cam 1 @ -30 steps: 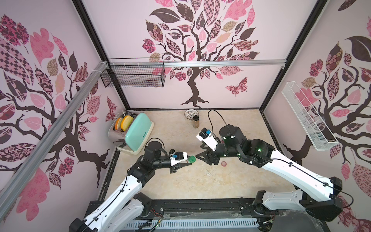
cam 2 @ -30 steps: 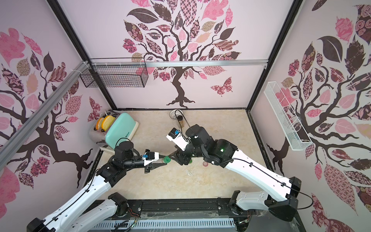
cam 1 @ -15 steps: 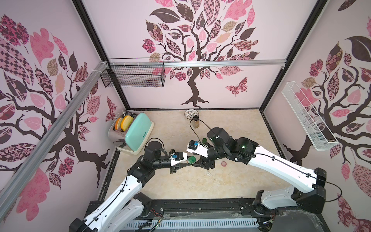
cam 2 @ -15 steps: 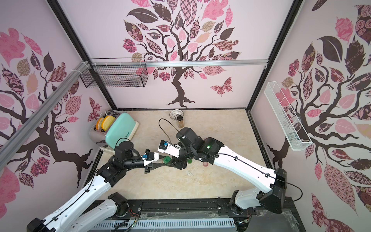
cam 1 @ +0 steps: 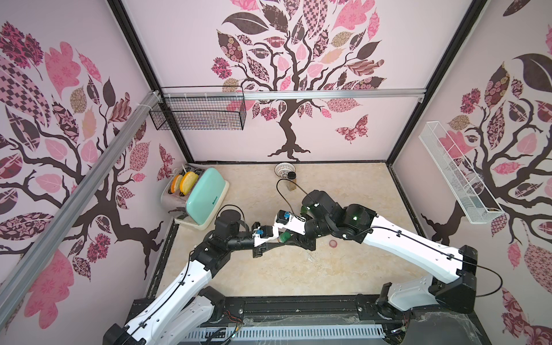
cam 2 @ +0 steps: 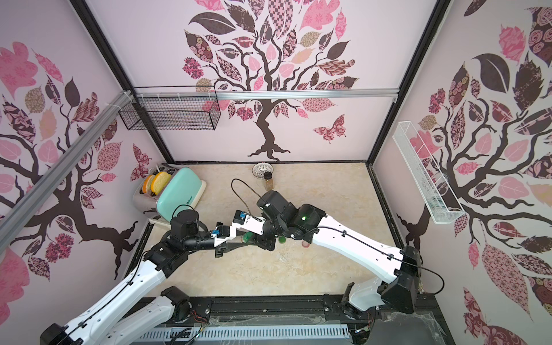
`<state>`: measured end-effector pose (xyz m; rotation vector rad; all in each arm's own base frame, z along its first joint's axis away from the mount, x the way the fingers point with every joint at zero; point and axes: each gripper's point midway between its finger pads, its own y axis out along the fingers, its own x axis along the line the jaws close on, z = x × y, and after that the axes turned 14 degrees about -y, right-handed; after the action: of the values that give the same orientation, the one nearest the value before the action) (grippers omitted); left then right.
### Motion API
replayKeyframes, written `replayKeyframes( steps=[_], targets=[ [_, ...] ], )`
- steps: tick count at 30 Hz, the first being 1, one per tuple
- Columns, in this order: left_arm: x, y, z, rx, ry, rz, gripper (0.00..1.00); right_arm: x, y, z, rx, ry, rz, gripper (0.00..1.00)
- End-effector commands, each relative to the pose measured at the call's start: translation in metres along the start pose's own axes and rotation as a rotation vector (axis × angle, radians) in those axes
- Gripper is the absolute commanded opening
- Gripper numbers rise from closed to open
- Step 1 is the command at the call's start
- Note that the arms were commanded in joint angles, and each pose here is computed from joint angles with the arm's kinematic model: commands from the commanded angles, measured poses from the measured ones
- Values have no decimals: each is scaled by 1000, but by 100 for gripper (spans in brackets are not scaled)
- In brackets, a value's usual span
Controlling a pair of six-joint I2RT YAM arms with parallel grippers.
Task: Close the paint jar lid
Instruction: Screw the lid onto the paint jar.
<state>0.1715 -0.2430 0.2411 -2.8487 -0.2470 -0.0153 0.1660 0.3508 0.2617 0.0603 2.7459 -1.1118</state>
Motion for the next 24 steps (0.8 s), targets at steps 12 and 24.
replayKeyframes(
  steps=[12,24],
  targets=[
    [0,-1,-8,-19,29,-2,20,-17,-11,-31,-103,352,104,9],
    [-1,-3,-9,-27,34,-9,20,-4,-33,-12,15,116,94,62]
  ],
)
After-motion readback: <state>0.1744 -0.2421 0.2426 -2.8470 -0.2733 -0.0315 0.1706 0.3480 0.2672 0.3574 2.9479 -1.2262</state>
